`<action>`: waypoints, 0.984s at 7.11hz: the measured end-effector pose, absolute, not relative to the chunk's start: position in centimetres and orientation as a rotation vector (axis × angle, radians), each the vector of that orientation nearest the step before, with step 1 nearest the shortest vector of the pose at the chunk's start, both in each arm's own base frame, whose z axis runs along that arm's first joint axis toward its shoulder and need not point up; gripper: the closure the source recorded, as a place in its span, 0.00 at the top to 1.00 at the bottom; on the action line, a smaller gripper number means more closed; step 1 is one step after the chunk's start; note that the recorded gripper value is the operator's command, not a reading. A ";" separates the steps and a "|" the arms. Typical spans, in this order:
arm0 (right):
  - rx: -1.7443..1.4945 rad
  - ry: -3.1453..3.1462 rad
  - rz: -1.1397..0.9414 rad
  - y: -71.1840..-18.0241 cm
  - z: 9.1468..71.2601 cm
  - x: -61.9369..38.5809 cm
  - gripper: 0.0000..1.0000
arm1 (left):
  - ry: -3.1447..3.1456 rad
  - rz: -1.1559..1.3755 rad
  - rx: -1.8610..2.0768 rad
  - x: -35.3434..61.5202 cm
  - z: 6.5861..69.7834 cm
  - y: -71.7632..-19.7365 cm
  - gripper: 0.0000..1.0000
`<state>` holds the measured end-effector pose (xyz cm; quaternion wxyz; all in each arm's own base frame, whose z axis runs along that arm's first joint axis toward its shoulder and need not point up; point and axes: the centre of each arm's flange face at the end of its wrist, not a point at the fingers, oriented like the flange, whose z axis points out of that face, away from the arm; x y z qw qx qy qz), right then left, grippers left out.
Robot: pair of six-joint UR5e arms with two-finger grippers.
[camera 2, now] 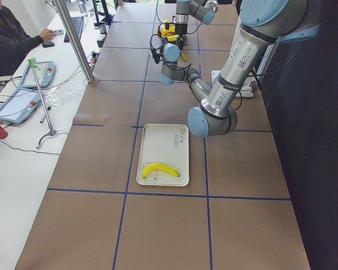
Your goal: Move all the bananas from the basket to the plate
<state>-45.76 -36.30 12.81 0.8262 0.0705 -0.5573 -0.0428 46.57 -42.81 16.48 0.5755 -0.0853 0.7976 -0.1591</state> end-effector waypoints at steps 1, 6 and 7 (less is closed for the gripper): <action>0.148 -1.185 -0.093 -36.2 12.8 -45.7 0.00 | 1.866 -0.375 -0.200 46.6 16.6 -42.9 0.36; 0.145 -1.189 -0.095 -36.1 12.8 -45.7 1.00 | 1.861 -0.371 -0.193 46.7 17.0 -42.9 0.00; 0.145 -1.191 -0.095 -36.0 12.8 -45.6 1.00 | 1.860 -0.371 -0.193 46.7 17.0 -42.9 0.00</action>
